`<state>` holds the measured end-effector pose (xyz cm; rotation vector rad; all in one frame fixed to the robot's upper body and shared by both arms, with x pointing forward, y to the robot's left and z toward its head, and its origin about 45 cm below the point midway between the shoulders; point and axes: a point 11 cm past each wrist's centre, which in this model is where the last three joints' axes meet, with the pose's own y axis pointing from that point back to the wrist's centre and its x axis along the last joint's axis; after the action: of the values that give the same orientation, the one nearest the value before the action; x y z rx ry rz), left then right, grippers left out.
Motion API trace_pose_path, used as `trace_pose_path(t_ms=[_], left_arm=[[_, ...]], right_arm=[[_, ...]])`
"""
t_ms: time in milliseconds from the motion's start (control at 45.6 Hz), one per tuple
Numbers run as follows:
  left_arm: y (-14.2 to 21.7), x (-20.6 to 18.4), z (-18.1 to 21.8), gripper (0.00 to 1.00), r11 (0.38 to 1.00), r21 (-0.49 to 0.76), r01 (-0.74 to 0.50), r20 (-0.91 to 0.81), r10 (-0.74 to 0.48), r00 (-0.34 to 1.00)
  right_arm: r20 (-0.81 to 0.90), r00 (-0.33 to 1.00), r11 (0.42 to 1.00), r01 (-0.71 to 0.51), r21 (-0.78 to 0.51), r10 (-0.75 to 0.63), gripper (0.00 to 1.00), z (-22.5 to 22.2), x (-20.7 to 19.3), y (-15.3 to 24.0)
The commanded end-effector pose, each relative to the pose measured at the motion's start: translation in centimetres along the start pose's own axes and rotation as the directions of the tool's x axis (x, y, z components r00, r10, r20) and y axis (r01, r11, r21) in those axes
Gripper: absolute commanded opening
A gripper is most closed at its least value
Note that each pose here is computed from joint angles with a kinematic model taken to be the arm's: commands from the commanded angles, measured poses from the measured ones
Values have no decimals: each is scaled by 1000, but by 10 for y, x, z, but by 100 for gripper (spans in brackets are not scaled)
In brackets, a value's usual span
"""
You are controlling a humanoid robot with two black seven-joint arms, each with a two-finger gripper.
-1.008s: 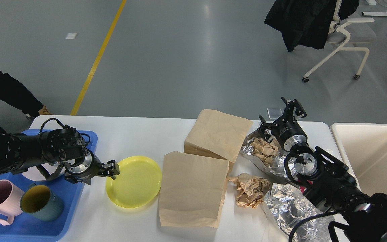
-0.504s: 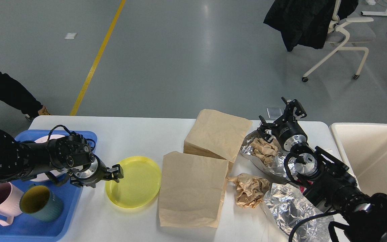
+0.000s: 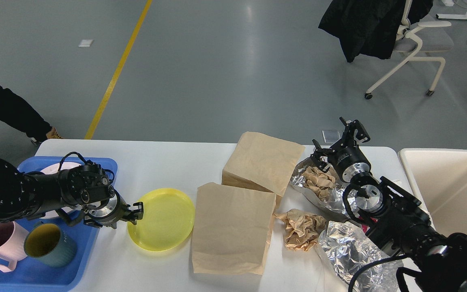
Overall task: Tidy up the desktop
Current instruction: 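Grasp the yellow plate edge with the left gripper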
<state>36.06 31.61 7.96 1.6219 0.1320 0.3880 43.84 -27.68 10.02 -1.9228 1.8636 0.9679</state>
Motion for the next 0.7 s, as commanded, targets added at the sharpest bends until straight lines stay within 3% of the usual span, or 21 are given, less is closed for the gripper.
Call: trace_pose_path(t_ms=[0,219,548,679], left_arm=[[-1,-2,0,29,1000,16,5,-5,-5,1000],[-2,-3,1,22,1000,23,9,-15,-9,1000],[-2,-6,-2,1,997,70,24,-20,-23,1000],[-1,-6,-4,0,996,86,25,-21,-23,1000]], right_arm=[[0,1000,1000,0,0,0,100,0,0,0],[0,1000,1000,0,0,0,100,0,0,0],[0,1000,1000,0,0,0,100,0,0,0],[0,1000,1000,0,0,0,100,0,0,0]])
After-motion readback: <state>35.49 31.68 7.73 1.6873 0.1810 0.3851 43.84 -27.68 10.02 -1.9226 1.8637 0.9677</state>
